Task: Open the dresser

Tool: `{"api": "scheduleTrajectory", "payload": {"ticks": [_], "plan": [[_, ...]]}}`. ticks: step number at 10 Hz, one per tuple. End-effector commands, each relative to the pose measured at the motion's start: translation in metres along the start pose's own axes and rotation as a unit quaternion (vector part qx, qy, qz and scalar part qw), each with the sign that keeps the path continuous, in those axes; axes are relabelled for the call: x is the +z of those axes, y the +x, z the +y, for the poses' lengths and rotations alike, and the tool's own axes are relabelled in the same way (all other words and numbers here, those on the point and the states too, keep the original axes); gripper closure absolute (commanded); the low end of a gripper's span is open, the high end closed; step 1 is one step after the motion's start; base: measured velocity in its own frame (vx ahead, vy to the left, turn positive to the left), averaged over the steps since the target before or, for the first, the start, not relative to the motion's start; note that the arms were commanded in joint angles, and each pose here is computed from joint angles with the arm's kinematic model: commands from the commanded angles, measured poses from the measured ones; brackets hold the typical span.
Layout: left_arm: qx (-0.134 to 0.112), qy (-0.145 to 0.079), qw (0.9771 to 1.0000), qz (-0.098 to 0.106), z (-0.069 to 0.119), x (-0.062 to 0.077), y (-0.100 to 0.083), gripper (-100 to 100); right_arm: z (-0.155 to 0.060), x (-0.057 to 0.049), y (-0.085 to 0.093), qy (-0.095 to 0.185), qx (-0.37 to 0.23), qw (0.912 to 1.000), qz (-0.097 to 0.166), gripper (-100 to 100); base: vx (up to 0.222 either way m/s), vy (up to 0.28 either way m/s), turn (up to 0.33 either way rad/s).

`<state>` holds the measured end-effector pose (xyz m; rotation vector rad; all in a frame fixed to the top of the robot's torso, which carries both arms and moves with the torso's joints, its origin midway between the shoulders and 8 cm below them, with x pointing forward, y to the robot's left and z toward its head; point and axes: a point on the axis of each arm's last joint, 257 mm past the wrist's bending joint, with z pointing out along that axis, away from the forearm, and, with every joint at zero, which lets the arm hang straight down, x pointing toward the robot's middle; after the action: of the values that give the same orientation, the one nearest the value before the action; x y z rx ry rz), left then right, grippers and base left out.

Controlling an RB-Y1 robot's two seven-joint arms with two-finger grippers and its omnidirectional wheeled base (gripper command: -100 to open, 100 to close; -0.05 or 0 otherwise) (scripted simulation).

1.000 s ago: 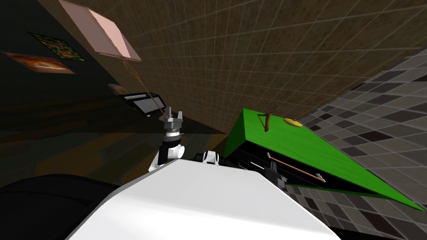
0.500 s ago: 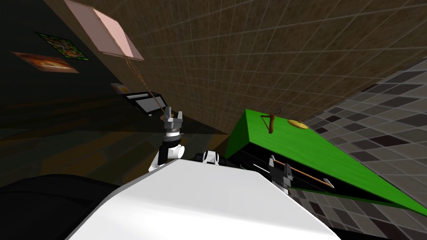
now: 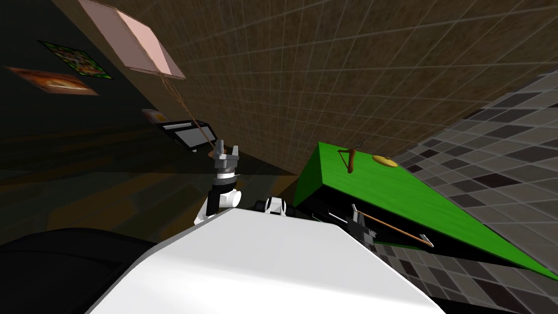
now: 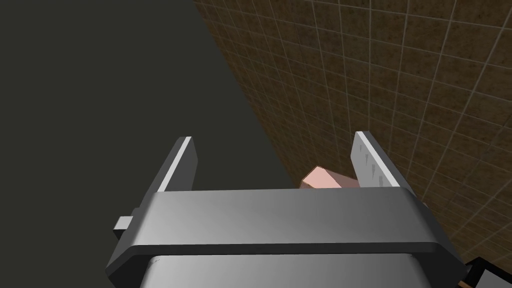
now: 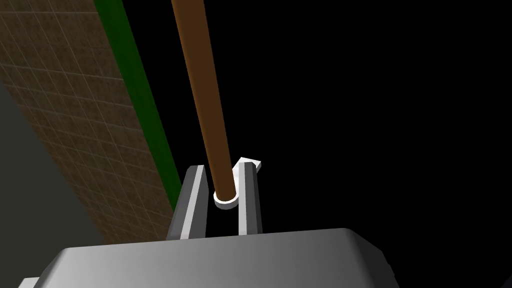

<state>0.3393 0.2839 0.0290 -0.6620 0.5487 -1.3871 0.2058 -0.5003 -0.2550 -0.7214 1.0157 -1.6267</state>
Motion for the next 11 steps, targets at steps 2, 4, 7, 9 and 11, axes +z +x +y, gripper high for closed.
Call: {"api": "scheduleTrajectory", "payload": {"ticks": [2,4,7,9,11], "plan": [[0.000,0.000,1.0000,0.000,0.0000,0.0001,0.0001,0,-0.0070,0.0109,0.0041,0.033,0.075,0.9961,0.032,100,-0.145,-0.117,0.342],[0.000,0.000,1.0000,0.000,0.0000,0.0000,0.0000,0,-0.0070,0.0109,0.0041,0.034,0.103,0.9936,0.031,100,-0.010,-0.002,0.005],[0.000,0.000,1.0000,0.000,0.0000,0.0000,0.0000,0,-0.0070,0.0109,0.0041,0.035,0.145,0.9884,0.030,100,0.011,0.008,-0.011],[0.000,0.000,1.0000,0.000,0.0000,0.0000,0.0000,0,-0.0070,0.0109,0.0041,0.036,0.173,0.9839,0.029,100,0.000,0.000,0.000],[0.000,0.000,1.0000,0.000,0.0000,0.0000,0.0000,0,-0.0092,0.0014,0.0094,0.025,0.131,0.9907,0.031,100,-0.008,0.061,-0.025]]}}
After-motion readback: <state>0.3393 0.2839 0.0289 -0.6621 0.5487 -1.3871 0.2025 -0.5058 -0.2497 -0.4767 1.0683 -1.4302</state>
